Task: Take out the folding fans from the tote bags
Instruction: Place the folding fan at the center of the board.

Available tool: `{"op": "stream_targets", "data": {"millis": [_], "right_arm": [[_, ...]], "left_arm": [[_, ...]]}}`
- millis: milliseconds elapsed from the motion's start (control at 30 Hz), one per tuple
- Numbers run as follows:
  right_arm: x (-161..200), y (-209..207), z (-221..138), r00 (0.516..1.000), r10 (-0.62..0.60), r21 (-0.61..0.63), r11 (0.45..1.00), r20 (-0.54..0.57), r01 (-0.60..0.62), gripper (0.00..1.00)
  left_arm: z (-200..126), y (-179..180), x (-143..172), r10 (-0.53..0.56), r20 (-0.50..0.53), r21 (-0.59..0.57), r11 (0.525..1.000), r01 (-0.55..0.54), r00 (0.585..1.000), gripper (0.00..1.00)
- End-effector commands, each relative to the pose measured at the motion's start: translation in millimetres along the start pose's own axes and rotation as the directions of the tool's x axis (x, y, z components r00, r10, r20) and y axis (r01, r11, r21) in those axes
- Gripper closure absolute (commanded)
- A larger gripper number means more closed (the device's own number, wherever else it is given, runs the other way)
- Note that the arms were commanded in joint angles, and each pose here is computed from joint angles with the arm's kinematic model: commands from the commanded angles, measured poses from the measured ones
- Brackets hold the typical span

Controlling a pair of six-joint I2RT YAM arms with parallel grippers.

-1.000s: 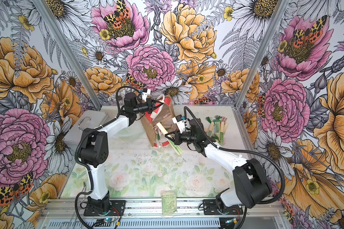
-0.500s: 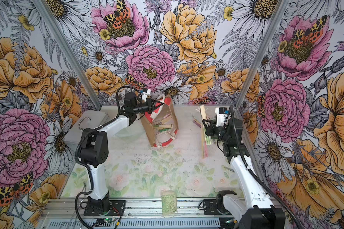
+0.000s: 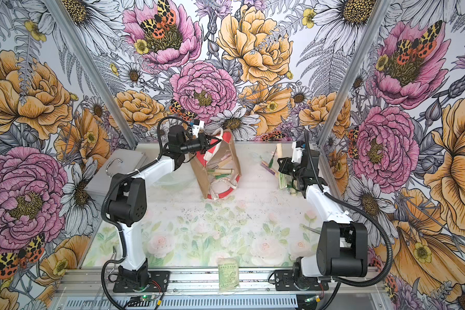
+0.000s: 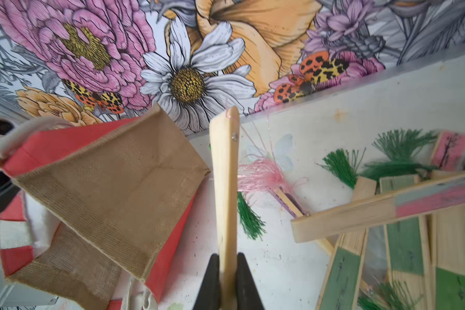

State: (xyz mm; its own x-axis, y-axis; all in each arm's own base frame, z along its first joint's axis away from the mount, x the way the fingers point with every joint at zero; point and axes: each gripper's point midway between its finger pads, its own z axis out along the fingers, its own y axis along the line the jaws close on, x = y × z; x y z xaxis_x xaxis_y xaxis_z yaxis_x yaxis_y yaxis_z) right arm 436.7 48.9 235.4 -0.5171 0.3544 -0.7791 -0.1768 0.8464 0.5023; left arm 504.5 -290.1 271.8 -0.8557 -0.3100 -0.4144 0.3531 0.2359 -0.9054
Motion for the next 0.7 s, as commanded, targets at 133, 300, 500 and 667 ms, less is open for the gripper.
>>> {"op": "stream_targets", "data": {"millis": [133,300,500,667], "right_arm": [[-52,41,-23,0.986,-0.127,-0.082,0.987,0.11,0.136,1.0],[-53,49,-30,0.979,-0.174,-0.11,0.977,0.108,0.185,1.0],[-55,55,-37,0.969,-0.222,-0.117,0.965,0.108,0.234,1.0],[-57,49,-42,0.967,-0.235,-0.082,0.966,0.101,0.244,1.0]], "left_arm": [[-5,-34,-6,0.08,0.012,0.073,0.994,-0.081,0.997,1.0],[-5,-33,-5,0.076,0.012,0.074,0.994,-0.077,0.997,1.0],[-6,-34,-5,0.078,0.013,0.079,0.994,-0.079,0.997,1.0],[-7,-32,-5,0.07,0.016,0.084,0.994,-0.072,0.997,1.0]]}}
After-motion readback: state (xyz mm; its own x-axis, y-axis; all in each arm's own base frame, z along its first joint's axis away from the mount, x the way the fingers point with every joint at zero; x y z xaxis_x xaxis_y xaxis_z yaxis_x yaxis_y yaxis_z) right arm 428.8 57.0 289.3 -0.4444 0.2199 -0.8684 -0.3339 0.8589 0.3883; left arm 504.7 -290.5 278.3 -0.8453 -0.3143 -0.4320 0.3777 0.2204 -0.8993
